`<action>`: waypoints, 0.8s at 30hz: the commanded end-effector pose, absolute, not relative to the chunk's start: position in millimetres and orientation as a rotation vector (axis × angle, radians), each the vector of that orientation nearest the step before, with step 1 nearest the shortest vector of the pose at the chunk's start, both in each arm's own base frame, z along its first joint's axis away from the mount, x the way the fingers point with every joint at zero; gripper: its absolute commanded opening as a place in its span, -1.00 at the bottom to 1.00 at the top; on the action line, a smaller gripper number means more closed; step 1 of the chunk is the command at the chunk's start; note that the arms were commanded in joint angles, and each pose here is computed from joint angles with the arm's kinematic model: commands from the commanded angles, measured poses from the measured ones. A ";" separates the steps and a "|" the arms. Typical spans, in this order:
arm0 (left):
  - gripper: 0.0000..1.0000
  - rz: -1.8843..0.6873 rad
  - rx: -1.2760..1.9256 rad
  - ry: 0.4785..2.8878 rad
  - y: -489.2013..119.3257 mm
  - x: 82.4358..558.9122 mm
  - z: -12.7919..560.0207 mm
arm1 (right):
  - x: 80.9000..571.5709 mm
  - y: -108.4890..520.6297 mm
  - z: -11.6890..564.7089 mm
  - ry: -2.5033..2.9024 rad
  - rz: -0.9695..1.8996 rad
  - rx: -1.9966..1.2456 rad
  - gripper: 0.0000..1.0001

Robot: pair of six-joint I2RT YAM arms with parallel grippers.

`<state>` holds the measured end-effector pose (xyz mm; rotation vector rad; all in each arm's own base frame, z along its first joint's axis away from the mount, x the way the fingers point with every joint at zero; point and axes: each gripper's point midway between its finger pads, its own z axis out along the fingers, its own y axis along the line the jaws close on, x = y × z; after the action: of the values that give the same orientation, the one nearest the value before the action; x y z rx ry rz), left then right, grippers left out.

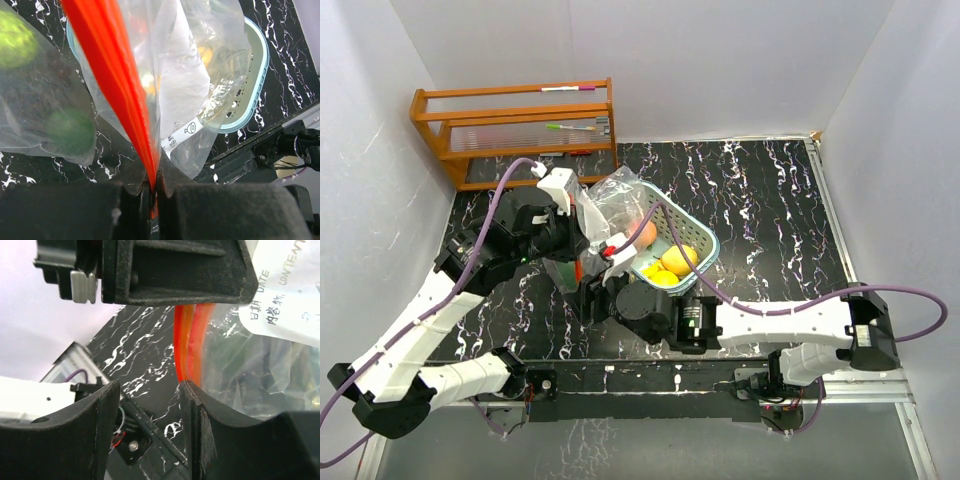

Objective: Place the food in the zip-top bag and seal the zipper
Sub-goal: Open the zipper of the food storage bag.

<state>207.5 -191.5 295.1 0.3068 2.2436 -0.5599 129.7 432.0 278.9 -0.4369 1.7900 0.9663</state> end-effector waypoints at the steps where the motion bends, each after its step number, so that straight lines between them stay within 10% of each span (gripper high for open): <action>1: -1.00 -0.628 0.293 2.199 -194.5 203.1 311.4 | 155.0 419.3 311.7 1.706 0.792 -0.255 0.03; 24: -1.00 -0.643 0.300 2.172 -190.5 197.6 320.1 | 168.6 390.0 317.5 1.663 0.466 -0.148 -0.05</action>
<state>203.0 -191.1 302.6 0.3021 2.2194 -0.5936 164.3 394.0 287.5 -0.2374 1.6988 0.4341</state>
